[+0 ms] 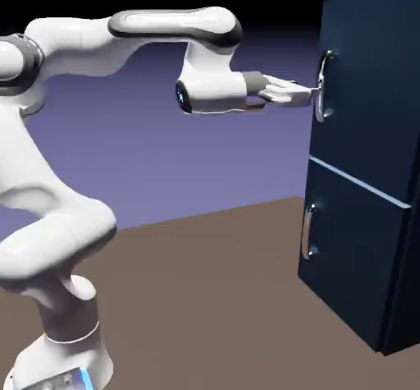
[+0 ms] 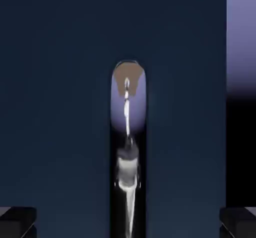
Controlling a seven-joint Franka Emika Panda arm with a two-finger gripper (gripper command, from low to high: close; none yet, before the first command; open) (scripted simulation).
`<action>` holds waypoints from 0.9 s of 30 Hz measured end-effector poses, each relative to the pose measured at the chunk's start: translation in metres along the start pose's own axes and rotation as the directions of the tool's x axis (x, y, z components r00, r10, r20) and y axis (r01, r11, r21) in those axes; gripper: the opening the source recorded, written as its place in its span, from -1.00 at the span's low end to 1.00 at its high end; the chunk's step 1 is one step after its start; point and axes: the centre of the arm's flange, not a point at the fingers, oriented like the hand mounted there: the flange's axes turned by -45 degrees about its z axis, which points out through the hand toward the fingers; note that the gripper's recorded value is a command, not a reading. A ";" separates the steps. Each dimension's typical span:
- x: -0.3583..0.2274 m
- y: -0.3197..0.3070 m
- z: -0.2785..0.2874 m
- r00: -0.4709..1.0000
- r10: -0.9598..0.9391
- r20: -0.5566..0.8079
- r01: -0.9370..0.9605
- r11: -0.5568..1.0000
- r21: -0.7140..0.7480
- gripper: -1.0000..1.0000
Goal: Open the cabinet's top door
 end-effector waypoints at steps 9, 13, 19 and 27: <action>-0.001 -0.002 0.038 1.000 0.003 0.002 -0.003 1.000 -0.010 -1.00; 0.000 -0.008 0.030 1.000 -0.001 0.001 0.001 0.999 -0.048 -1.00; 0.000 -0.015 0.019 1.000 0.003 0.001 -0.003 0.996 -0.088 -1.00; 0.000 -0.022 0.009 1.000 0.001 0.001 -0.001 0.991 -0.131 -1.00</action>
